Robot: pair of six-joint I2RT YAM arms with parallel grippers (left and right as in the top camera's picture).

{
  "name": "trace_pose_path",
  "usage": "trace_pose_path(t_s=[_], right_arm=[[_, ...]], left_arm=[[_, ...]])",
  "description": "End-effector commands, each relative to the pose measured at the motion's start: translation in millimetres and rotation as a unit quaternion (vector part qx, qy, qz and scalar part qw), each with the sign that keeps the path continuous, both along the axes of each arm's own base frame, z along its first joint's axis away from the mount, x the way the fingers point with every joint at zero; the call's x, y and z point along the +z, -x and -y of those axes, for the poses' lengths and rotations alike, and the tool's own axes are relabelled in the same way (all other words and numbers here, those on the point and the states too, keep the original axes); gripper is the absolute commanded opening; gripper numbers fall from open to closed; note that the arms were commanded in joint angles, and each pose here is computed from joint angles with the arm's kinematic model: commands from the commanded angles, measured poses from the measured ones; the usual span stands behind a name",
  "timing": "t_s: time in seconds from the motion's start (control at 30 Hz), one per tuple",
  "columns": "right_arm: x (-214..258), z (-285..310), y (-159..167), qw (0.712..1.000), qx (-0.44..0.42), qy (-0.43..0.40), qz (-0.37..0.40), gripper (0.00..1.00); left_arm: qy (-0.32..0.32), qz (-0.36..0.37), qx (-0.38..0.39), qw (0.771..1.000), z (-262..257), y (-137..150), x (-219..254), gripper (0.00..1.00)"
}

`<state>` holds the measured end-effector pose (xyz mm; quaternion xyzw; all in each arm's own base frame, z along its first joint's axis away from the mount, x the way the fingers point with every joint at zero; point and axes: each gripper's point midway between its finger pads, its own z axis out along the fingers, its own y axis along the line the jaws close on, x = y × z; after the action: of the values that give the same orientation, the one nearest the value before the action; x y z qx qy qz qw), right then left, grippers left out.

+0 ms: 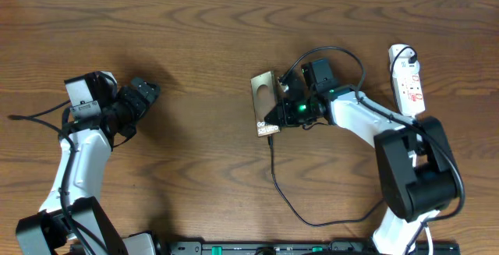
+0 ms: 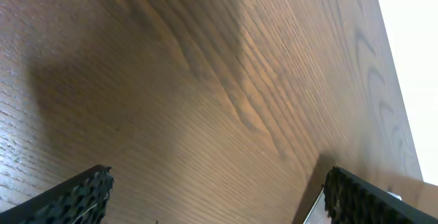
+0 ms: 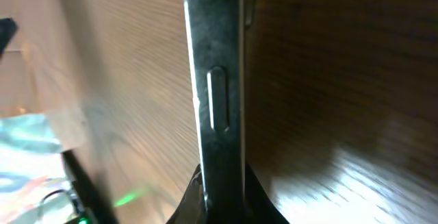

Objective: Plug charger to phone and switch on socket

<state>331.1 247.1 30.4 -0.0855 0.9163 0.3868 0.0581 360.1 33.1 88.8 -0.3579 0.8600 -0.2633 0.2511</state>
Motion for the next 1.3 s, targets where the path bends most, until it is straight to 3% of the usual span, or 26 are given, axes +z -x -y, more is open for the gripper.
trace_pose_path(t_s=[0.0,0.13,0.3,0.73,1.13,1.27], right_arm=[[1,-8,4,0.999,0.009,-0.034,-0.021,0.01],[-6,-7,4,0.999,0.008,-0.03,-0.025,0.04],[-11,-3,1,1.0,0.0,-0.012,-0.019,0.18],[-26,15,-11,0.998,-0.029,0.056,0.005,0.27],[-34,26,-12,0.995,-0.039,0.092,0.007,0.27],[-36,28,-13,0.994,-0.043,0.1,0.008,0.34]], left_arm=[[-0.01,0.001,-0.002,1.0,-3,-1,0,0.98],[-0.01,0.001,-0.002,1.0,-3,-1,0,0.98],[-0.01,0.001,-0.002,1.0,-3,-1,0,0.98],[-0.01,0.001,-0.002,1.0,-3,-1,0,0.98],[-0.01,0.001,-0.002,1.0,-3,-1,0,0.98],[-0.01,0.001,-0.002,1.0,-3,-1,0,0.98]])
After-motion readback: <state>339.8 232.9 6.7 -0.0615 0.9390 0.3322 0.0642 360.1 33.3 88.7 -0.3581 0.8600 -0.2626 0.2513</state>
